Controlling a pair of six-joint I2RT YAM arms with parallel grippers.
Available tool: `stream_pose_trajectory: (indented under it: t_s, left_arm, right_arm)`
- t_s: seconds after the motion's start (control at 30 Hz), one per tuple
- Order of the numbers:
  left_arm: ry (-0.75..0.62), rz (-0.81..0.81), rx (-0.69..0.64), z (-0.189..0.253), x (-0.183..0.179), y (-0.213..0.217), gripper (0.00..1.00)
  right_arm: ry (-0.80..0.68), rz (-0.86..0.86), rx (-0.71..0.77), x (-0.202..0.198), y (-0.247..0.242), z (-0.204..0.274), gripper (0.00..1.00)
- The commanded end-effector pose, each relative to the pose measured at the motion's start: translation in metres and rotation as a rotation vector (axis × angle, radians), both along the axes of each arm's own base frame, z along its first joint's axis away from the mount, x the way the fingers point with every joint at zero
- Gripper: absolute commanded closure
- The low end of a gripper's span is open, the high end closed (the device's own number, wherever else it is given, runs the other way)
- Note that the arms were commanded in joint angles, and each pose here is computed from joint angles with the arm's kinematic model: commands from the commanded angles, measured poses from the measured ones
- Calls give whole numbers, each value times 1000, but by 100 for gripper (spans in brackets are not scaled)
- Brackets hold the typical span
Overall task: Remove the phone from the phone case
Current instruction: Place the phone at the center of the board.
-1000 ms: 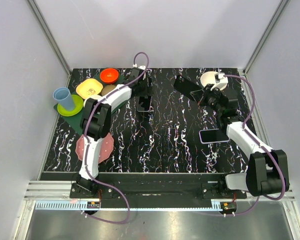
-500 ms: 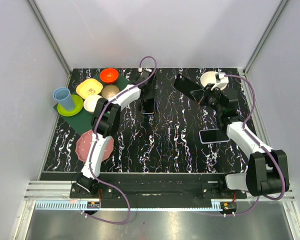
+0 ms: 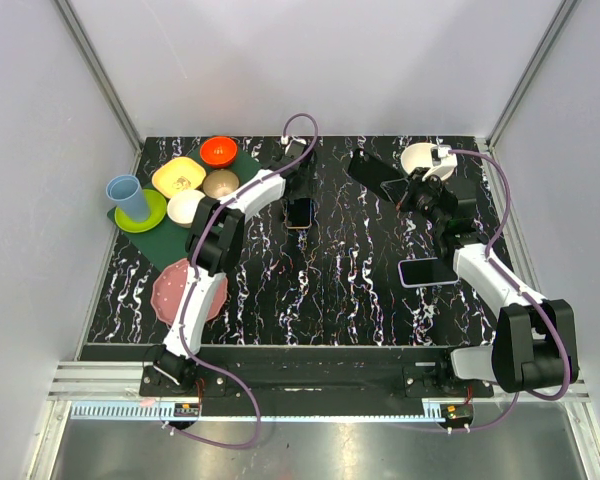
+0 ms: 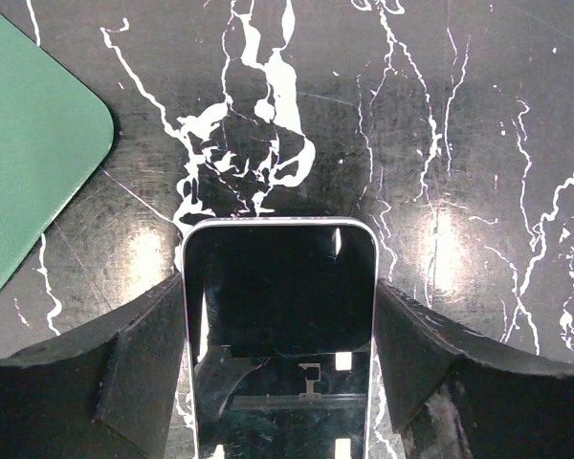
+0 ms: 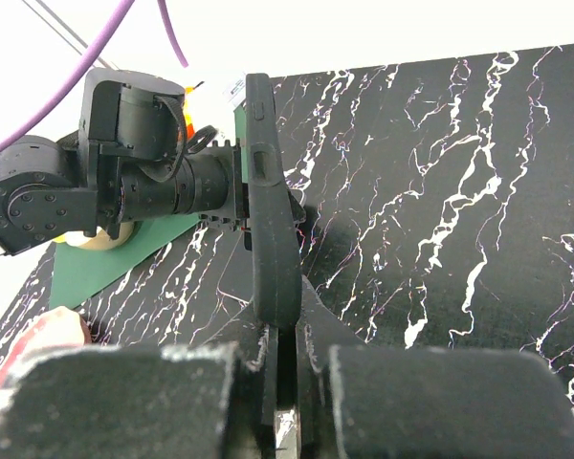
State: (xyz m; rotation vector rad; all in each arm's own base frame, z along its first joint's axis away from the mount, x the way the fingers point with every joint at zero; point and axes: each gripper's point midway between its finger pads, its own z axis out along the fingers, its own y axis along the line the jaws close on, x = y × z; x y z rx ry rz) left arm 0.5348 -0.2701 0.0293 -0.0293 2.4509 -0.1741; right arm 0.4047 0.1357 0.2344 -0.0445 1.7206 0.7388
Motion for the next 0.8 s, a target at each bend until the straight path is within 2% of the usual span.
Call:
stream_pose_trajectory:
  t_s: [0.0,0.07,0.1,0.17,0.2,0.3,0.5,0.77]
  left_arm:
    - [-71,27,-14,22,18,0,26]
    - [-68,28,-15,21,17,-1,24]
    - [-68,30,-15,21,17,0,18]
    - [-66,28,-15,21,16,-1,15]
    - [-68,27,-15,22,16,-2,6]
    - [-70,27,-14,23,16,-1,2]
    - [-84,23,-38,40,16,-3,1]
    - [-187,-44,-136,124,14,-9,1]
  right_arm:
    - [-85,7,17,1,0,24,100]
    - [-86,10,17,0,0,25,100]
    - [-87,7,16,1,-1,25,100]
    - [-85,7,18,1,0,25,100]
    - [-86,8,17,1,0,25,100]
    - [-86,10,17,0,0,25,100]
    - [-83,7,14,1,0,23,100]
    - [-81,1,0,3,-2,20,100]
